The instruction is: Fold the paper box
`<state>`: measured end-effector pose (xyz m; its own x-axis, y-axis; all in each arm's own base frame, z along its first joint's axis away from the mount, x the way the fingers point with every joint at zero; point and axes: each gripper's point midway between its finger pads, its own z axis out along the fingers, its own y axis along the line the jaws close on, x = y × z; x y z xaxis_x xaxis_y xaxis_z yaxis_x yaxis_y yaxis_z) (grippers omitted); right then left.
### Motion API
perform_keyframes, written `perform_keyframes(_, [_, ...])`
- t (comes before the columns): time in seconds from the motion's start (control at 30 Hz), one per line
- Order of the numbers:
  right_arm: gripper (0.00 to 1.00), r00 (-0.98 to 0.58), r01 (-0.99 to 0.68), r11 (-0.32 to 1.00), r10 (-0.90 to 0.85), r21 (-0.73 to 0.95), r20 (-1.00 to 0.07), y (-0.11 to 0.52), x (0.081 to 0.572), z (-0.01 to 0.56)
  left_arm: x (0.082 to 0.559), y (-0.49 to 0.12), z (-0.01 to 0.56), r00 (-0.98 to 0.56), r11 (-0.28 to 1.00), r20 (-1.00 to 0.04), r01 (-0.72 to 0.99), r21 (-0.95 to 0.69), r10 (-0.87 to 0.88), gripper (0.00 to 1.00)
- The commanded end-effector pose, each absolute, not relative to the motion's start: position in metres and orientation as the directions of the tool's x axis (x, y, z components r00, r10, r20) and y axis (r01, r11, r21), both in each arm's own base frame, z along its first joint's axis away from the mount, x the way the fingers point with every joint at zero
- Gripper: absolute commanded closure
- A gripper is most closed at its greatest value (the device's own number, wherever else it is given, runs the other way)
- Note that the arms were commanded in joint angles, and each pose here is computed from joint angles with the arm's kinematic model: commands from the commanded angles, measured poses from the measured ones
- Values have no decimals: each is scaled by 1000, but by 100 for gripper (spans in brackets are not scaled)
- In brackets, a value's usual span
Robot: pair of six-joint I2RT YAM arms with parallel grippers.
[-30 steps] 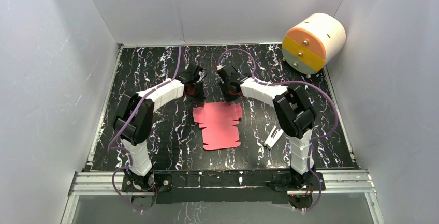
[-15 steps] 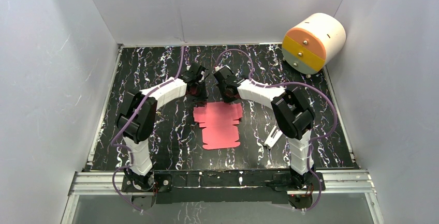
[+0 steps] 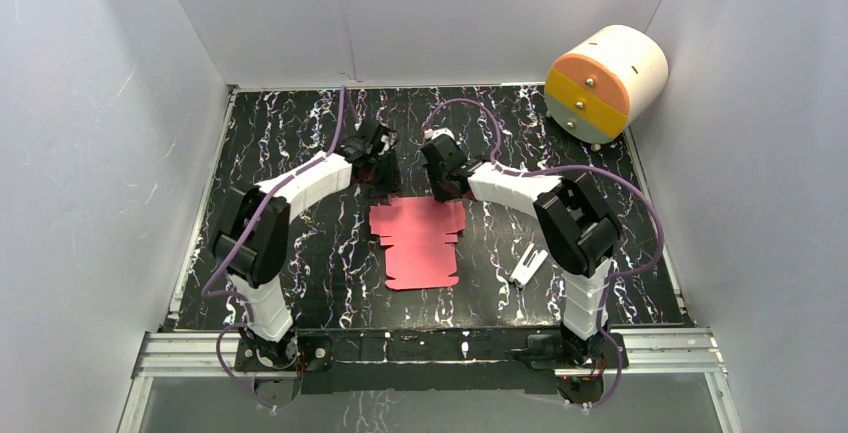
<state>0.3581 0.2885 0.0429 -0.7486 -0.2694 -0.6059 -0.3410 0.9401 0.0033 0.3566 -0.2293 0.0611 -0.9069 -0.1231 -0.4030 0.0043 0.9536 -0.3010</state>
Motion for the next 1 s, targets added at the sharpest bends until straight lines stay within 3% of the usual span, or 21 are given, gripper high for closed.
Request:
perform_keyframes(0.0, [80, -717, -320, 935, -134, 152, -684, 302, 369, 73, 354, -214, 113, -855, 926, -481, 1, -377, -195, 56])
perform_keyframes(0.3, [80, -740, -313, 895, -21, 317, -672, 303, 366, 74, 308, -180, 119, -841, 892, -457, -63, -448, -289, 50])
perform_keyframes(0.63, [47, -746, -359, 812, 47, 460, -664, 290, 360, 93, 264, -167, 99, -848, 819, -356, -146, -555, -392, 49])
perform_keyframes(0.97, [41, -820, -334, 718, 99, 611, -564, 265, 330, 78, 247, -176, 76, -868, 770, -280, -164, -617, -409, 48])
